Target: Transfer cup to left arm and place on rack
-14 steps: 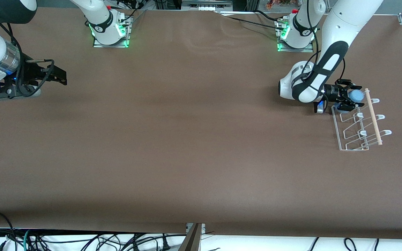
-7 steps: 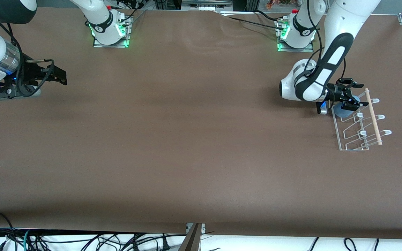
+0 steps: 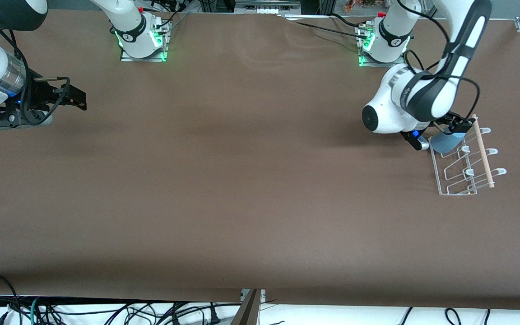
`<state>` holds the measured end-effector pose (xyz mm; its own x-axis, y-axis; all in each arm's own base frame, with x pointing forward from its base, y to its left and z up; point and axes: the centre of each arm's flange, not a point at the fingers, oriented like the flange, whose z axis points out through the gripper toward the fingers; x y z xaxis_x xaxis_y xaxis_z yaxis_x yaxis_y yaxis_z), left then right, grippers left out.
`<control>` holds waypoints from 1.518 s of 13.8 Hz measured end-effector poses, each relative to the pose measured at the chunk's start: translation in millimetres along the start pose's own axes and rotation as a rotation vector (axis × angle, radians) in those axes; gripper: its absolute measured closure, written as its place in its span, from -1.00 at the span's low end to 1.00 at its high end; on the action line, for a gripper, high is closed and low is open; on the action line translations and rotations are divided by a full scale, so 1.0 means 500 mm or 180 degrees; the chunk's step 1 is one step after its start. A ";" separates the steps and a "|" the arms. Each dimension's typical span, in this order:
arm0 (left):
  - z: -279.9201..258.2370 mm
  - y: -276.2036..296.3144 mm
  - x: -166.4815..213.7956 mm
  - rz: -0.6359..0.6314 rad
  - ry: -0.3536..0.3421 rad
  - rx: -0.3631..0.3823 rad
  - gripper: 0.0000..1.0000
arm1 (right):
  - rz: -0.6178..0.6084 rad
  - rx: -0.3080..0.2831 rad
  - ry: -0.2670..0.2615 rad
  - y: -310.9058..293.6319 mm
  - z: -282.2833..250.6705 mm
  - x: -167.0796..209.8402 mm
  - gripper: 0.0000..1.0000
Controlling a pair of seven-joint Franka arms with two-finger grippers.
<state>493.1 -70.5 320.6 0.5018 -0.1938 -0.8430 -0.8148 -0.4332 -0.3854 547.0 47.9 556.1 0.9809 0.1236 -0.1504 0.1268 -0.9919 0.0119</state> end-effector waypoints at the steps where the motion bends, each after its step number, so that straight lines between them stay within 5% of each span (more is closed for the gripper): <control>1: -0.024 -0.018 -0.010 -0.0105 0.0127 -0.0195 -1.00 | 0.0000 0.0000 0.0000 0.000 0.000 0.000 -0.98; 4: -0.089 -0.077 -0.046 -0.0438 0.0493 -0.0714 -1.00 | 0.0000 0.0000 0.0002 0.000 -0.001 0.000 -0.98; 11: -0.177 -0.212 -0.140 -0.1031 0.1405 -0.2345 -1.00 | 0.0000 0.0000 0.0003 0.000 -0.001 0.000 -0.98; 15: -0.190 -0.256 -0.166 -0.1243 0.1708 -0.2524 -1.00 | 0.0000 0.0000 0.0003 0.000 -0.001 0.000 -0.98; 18: -0.200 -0.331 -0.229 -0.1760 0.2299 -0.2402 -1.00 | -0.0001 0.0000 0.0003 0.000 -0.001 0.000 -0.98; 21: -0.193 -0.342 -0.284 -0.1991 0.2698 -0.2621 -1.00 | -0.0001 0.0000 0.0003 0.000 -0.001 0.000 -0.98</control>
<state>589.2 -54.0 542.5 0.9925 -0.1224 -0.0015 -0.1224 -0.9921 -0.0285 547.1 48.0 556.6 0.9810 0.1239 -0.1494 0.1271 -0.9918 0.0119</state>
